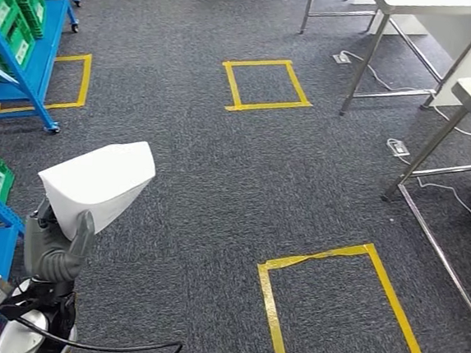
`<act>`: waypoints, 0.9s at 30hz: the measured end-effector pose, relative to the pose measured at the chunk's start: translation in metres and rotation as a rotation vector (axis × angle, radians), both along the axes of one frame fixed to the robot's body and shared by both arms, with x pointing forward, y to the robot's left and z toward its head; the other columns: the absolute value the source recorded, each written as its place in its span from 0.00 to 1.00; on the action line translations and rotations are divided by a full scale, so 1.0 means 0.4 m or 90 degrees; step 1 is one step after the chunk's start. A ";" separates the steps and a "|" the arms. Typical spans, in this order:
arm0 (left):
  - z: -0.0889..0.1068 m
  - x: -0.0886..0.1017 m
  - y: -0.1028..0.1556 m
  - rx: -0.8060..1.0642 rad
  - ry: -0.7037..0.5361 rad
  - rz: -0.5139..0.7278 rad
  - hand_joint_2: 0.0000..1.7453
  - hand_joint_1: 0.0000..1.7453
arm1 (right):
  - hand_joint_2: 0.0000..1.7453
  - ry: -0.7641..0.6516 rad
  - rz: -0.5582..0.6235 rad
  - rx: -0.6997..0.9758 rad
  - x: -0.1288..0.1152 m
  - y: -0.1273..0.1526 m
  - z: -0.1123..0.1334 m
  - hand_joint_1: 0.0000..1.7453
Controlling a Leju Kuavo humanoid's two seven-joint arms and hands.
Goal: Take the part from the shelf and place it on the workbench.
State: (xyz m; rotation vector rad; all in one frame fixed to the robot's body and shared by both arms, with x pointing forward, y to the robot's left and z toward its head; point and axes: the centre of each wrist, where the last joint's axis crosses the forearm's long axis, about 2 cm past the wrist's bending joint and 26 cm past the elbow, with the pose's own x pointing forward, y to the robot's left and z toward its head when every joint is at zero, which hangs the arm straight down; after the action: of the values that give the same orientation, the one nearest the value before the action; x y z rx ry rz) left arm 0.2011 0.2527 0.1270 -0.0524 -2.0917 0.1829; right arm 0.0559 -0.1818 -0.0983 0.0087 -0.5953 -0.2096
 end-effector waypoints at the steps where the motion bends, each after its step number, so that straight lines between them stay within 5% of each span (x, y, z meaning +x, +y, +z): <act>1: 0.000 0.000 -0.002 0.002 0.002 0.006 1.00 1.00 | 0.00 0.003 -0.002 0.001 -0.002 0.000 0.000 0.00; 27: -0.002 0.001 -0.001 -0.009 0.014 0.033 1.00 1.00 | 0.00 0.000 -0.009 0.004 -0.010 -0.008 -0.003 0.00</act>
State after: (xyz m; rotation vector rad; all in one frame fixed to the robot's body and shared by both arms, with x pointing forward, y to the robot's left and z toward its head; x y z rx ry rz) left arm 0.2015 0.2522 0.1260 -0.0047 -2.0708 0.2289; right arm 0.0518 -0.1851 -0.0995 0.0114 -0.5947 -0.2248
